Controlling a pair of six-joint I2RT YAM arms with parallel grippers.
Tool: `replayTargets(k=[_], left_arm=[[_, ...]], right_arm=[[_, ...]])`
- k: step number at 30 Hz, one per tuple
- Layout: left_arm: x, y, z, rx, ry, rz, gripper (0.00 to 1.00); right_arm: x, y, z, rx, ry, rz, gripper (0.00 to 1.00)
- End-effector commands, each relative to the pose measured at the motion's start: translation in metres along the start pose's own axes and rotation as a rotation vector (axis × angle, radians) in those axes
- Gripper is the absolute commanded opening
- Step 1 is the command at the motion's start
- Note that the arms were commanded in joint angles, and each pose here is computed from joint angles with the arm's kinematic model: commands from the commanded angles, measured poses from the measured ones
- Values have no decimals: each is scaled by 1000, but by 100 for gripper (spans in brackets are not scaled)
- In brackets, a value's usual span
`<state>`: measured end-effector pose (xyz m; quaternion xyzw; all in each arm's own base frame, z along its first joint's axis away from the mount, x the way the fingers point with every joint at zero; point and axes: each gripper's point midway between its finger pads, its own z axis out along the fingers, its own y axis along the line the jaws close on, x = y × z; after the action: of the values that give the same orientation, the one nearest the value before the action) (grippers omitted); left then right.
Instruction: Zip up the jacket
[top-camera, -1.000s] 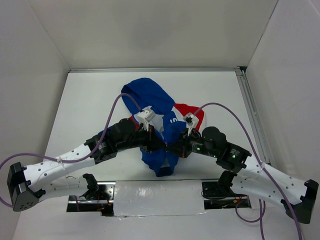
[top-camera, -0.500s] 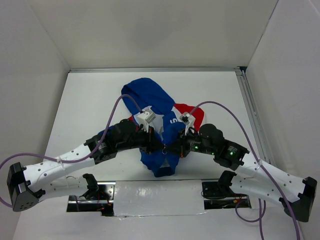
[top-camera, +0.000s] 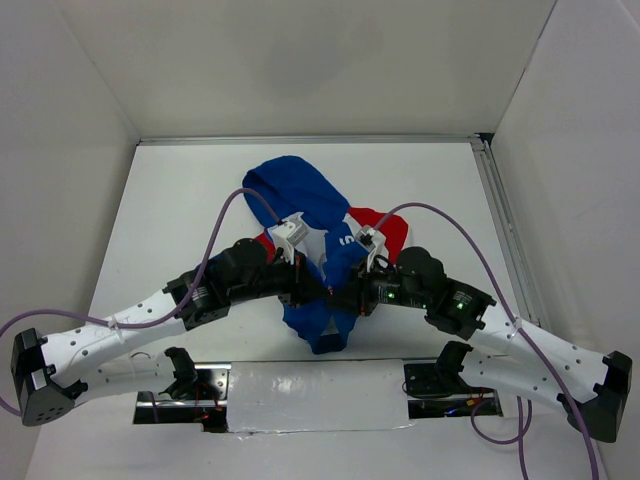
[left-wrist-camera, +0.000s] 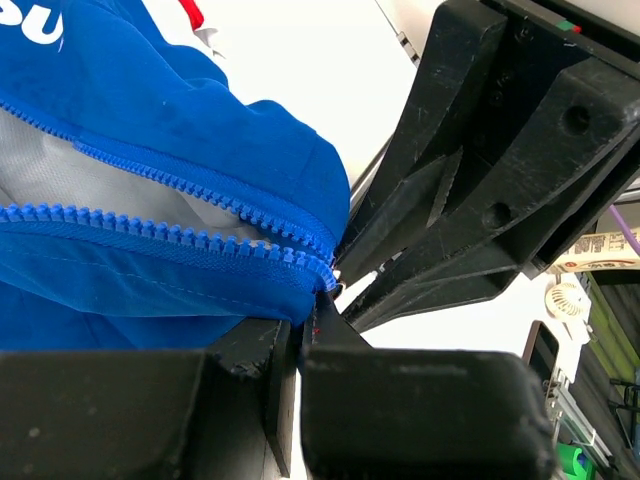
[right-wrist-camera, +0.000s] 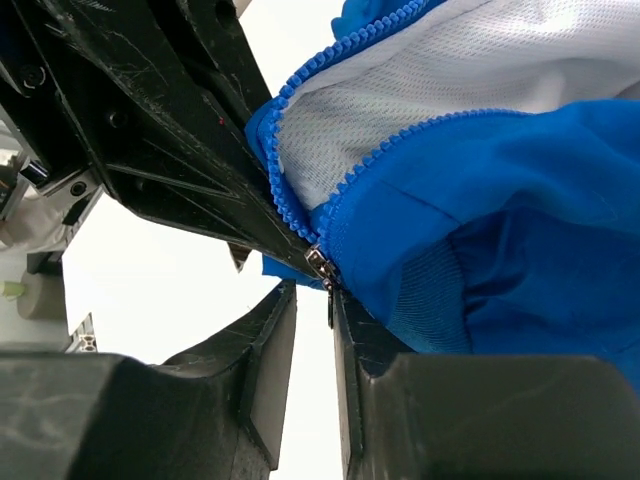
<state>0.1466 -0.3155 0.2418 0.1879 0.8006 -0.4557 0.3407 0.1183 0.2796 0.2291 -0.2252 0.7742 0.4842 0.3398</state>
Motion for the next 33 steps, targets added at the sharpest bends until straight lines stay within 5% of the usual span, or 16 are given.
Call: replayTargets(k=[1,5,16,33], left_arm=[[-24,-29,-8,106,-81,24,0],[-24,-25,-8,93,-87,25,0],[8,6,9,-18,8,-53,0],[63,26,16,-47,162,-140,0]], right_arm=[[-15,11,2,-47,-52,-28,28],[-14,8,4,-32,-43,-13,0],[-39,29,-18,-72,-71,86,0],[-94,18,-11,-167,-137,452,0]])
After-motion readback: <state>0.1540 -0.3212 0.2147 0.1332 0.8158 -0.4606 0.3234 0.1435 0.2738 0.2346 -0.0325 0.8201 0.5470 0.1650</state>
